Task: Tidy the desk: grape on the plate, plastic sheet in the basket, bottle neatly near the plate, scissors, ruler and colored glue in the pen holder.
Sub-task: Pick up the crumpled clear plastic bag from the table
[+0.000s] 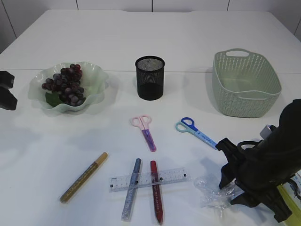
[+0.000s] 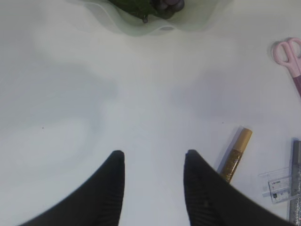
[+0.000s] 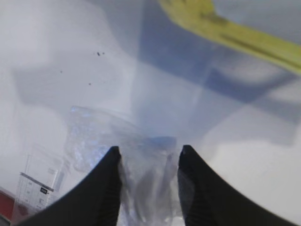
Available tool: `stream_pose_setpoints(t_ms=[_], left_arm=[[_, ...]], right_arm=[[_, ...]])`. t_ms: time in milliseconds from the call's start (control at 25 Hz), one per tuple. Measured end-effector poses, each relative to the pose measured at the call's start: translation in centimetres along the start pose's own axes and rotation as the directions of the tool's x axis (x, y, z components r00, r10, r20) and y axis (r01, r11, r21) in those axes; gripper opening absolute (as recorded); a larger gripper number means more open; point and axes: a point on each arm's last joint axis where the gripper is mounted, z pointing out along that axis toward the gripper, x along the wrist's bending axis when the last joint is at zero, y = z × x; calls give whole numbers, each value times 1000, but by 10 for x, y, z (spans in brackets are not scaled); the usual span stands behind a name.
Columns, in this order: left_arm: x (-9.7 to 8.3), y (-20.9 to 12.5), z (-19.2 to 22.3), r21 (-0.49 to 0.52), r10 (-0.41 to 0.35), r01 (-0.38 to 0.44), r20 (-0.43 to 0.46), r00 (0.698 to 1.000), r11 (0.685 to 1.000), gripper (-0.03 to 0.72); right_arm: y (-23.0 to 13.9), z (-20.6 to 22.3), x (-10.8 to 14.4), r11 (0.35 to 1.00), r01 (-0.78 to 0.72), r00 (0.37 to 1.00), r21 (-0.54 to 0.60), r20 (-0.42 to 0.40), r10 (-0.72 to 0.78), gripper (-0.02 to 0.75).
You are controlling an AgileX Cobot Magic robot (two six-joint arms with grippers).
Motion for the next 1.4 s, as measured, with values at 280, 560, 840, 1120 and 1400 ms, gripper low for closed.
stream_pose_setpoints(t_ms=[280,560,840,1120,1400], left_arm=[[0,0,0,0,0,0,0,1000,1000,308],[0,0,0,0,0,0,0,1000,1000,308],[0,0,0,0,1,-1,-1,1000,1000,299],[0,0,0,0,1,-1,-1,1000,1000,298],[0,0,0,0,2,-2,-1,1000,1000,298]], right_arm=[[0,0,0,1000,9,1000,3,4,-9,139],[-1,0,-2,1000,29,999,13,20,-29,43],[-3,-7,-1,997,75,997,24,13,-75,15],[-6,-29,3,986,164,984,2,-64,-164,15],[-8,-45,7,965,260,957,-31,-123,-262,15]])
